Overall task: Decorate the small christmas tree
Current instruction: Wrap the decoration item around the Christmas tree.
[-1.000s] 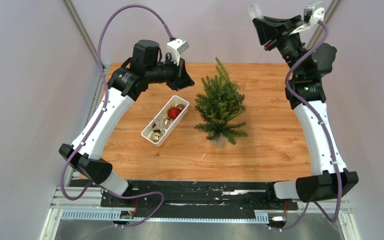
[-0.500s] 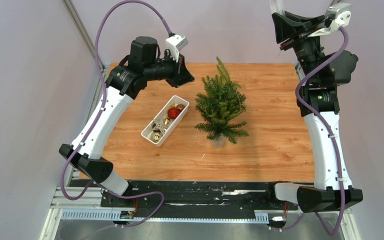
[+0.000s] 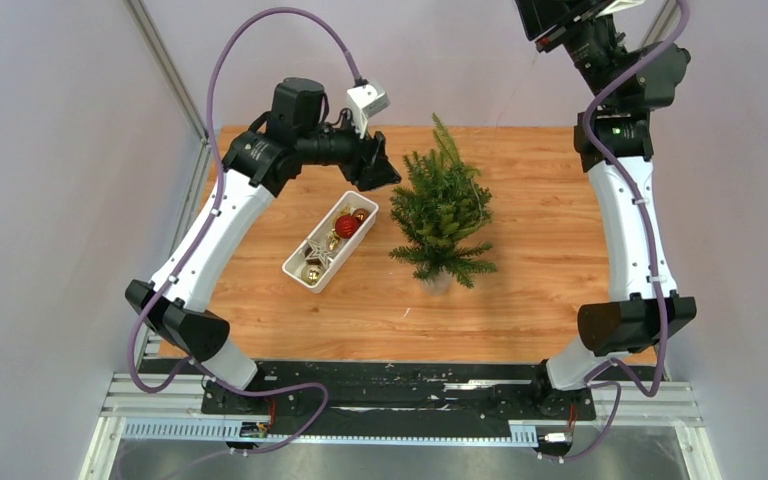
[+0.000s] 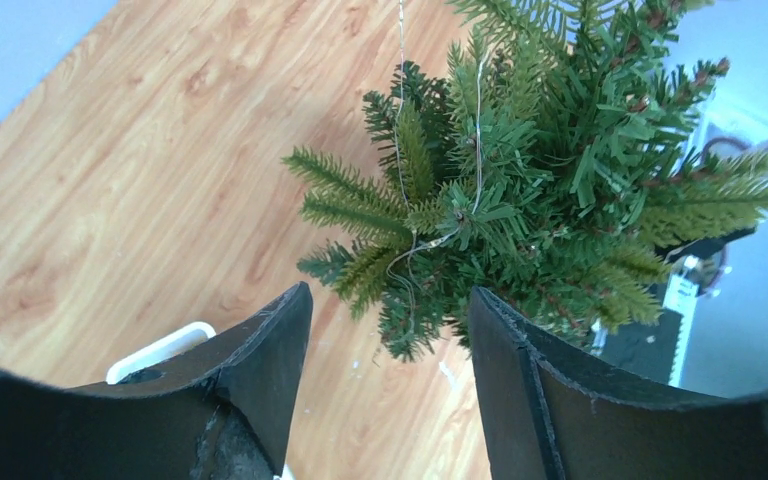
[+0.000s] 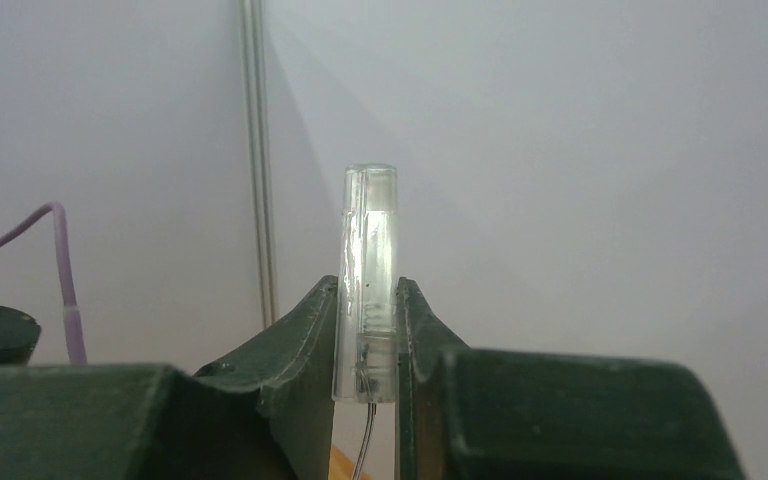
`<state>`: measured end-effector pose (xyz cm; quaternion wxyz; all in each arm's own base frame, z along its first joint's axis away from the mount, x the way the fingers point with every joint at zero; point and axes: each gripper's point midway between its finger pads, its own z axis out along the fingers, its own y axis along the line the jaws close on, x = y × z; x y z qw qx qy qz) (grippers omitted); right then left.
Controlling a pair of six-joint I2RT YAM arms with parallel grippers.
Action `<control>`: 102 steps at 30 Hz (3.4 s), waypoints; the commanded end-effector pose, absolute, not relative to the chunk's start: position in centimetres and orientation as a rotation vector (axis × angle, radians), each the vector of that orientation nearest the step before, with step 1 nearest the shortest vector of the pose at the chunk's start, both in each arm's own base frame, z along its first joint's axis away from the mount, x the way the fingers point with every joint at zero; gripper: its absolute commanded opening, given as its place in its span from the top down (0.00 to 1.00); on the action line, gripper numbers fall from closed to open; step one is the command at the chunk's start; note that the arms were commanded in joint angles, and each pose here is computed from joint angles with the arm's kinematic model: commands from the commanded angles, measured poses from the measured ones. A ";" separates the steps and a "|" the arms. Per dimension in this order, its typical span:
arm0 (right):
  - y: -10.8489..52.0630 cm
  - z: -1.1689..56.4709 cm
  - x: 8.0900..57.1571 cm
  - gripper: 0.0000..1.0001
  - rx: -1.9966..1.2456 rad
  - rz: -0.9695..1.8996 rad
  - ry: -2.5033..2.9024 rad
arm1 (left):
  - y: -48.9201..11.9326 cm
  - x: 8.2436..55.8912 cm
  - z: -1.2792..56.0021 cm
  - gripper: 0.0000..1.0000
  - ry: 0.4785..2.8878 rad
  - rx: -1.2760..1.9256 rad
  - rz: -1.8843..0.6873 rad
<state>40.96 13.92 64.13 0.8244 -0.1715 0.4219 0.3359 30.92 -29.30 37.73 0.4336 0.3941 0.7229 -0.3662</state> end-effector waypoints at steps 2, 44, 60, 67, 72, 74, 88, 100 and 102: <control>14.8 68.4 35.3 1.00 -0.465 0.740 0.731 | -29.8 31.7 38.6 0.35 1.551 1.240 -0.798; 14.4 69.0 34.3 1.00 -0.472 0.677 0.706 | -31.6 32.1 39.7 1.00 1.465 1.288 -0.766; 12.3 73.3 30.7 1.00 -0.402 0.590 0.511 | -30.5 34.1 42.0 1.00 1.595 1.011 -0.723; 12.1 74.1 30.5 1.00 -0.403 0.563 0.486 | -30.1 34.0 41.7 1.00 1.593 1.025 -0.699; 11.9 72.0 33.5 1.00 -0.391 0.501 0.570 | -30.7 33.7 39.8 1.00 1.641 1.031 -0.756; 11.7 70.3 35.3 1.00 -0.374 0.483 0.618 | -30.9 33.9 39.6 1.00 1.647 1.025 -0.768; 12.1 61.4 46.2 1.00 -0.343 0.479 0.883 | -30.6 34.5 39.1 1.00 1.663 1.008 -0.730; 9.6 50.3 41.1 1.00 -0.255 0.465 1.111 | -30.6 32.6 38.9 0.60 1.664 1.038 -0.794; 9.9 49.4 38.7 1.00 -0.264 0.486 1.114 | -30.5 32.4 38.9 0.49 1.670 1.035 -0.798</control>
